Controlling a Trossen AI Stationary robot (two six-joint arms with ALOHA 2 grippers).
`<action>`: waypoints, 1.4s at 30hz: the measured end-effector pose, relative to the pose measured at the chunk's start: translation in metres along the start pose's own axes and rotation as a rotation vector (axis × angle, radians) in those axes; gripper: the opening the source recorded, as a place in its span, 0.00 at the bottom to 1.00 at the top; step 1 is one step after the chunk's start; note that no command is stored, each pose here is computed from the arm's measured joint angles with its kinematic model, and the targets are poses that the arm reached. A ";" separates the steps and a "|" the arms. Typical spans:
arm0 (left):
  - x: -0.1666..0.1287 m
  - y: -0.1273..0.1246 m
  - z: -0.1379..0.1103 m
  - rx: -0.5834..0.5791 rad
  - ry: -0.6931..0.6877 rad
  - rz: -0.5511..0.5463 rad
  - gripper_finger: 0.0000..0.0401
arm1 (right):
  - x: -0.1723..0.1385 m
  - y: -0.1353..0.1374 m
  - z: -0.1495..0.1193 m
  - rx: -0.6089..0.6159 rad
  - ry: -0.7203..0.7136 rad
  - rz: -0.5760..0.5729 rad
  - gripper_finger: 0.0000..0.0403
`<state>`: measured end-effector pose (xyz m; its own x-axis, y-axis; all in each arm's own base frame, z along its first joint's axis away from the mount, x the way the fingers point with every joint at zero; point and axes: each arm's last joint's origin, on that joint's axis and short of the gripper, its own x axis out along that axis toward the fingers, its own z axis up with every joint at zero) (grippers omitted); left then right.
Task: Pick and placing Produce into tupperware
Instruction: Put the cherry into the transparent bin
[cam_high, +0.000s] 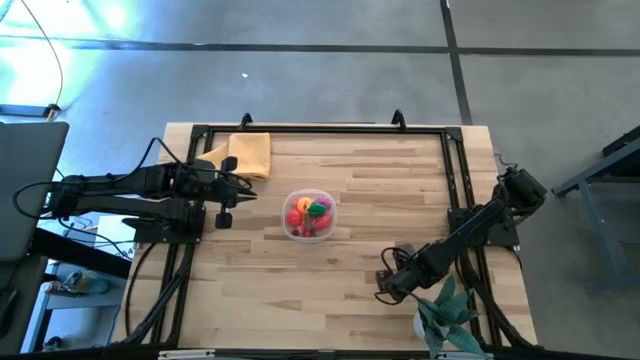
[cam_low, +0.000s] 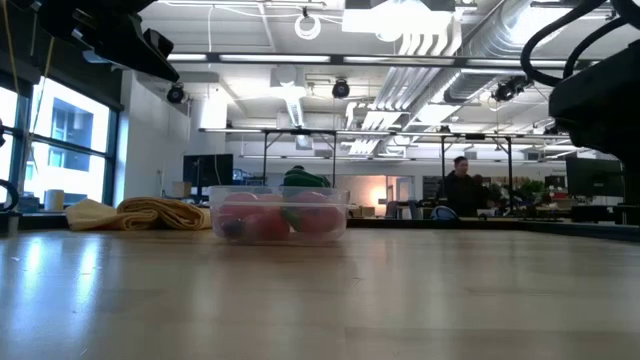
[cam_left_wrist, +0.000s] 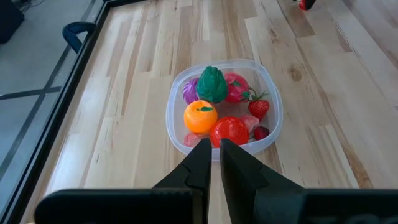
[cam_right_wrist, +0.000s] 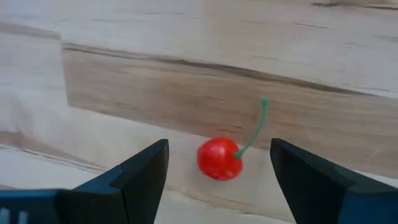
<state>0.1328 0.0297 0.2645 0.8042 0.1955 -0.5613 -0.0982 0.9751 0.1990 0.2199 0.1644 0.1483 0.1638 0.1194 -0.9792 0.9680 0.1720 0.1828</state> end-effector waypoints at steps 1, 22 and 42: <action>0.000 0.000 0.000 0.000 0.000 0.000 0.06 | 0.000 0.000 0.000 0.009 -0.002 -0.005 0.68; 0.000 0.000 0.000 0.000 0.000 0.000 0.06 | 0.011 -0.001 0.000 0.017 0.009 -0.066 0.56; 0.000 0.000 0.000 0.000 0.000 0.000 0.06 | 0.012 0.000 -0.001 0.030 0.057 -0.068 0.50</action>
<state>0.1328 0.0297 0.2645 0.8042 0.1955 -0.5613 -0.0979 0.9750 0.1993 0.2215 0.1671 0.1366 0.0871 0.1638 -0.9826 0.9820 0.1519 0.1124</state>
